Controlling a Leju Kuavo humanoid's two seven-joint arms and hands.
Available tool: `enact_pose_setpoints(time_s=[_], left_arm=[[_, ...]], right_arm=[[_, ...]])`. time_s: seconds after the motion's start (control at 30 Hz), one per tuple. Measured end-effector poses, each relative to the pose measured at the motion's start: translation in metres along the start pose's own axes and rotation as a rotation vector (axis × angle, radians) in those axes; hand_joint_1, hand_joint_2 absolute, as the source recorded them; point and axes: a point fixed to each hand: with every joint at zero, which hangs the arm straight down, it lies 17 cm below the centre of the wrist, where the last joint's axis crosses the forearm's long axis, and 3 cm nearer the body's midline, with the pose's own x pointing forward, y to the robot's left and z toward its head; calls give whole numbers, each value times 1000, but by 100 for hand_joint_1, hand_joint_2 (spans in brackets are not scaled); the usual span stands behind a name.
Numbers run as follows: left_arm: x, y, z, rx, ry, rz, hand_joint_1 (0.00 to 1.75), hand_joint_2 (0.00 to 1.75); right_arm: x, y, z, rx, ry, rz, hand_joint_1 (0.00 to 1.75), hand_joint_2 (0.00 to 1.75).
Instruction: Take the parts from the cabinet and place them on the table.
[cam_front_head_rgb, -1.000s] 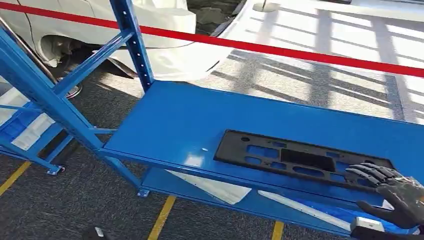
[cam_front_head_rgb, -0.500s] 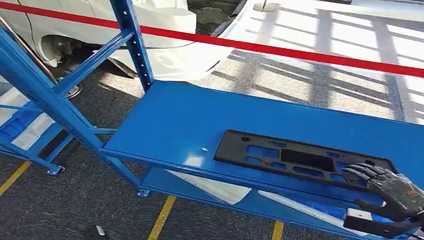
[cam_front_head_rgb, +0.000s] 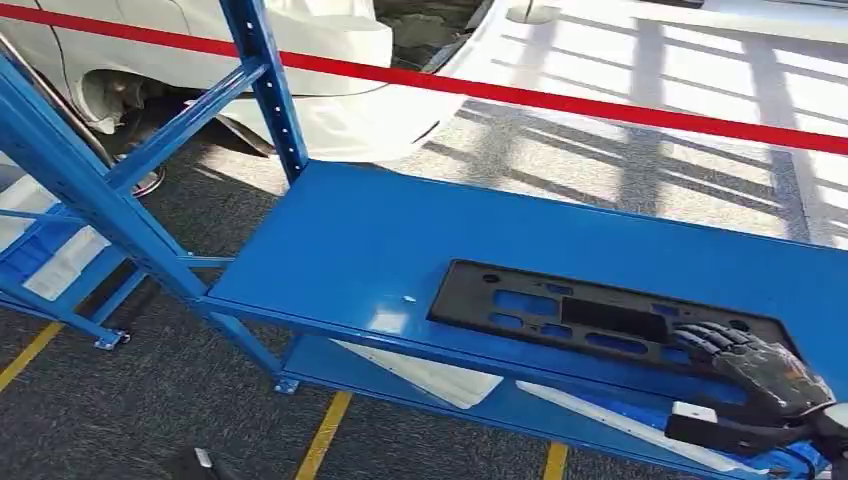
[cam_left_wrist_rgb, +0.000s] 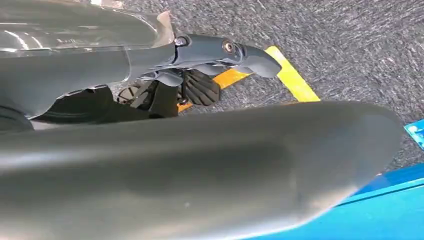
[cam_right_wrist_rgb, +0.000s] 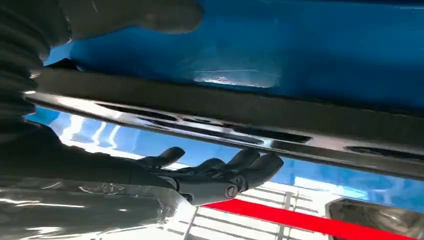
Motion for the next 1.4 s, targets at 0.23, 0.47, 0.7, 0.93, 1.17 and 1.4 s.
enact_pose_setpoints(time_s=[0.23, 0.47, 0.7, 0.93, 1.17, 1.4], left_arm=[[0, 0, 0, -3, 0, 1, 0, 0], [0, -1, 0, -5, 0, 2, 0, 0], [0, -1, 0, -8, 0, 2, 0, 0], [0, -2, 0, -9, 0, 2, 0, 0], [0, -1, 0, -9, 1, 2, 0, 0], [-3, 1, 1, -6, 7, 0, 0, 0]], right_arm=[[-8, 5, 0, 2, 29, -3, 42, 175], [-14, 6, 0, -6, 51, -4, 47, 175], [-22, 9, 1, 1, 77, 5, 47, 175], [-31, 12, 0, -6, 114, 27, 42, 175], [-40, 13, -1, -22, 145, 44, 42, 175], [-44, 12, -3, -48, 171, 59, 42, 175]])
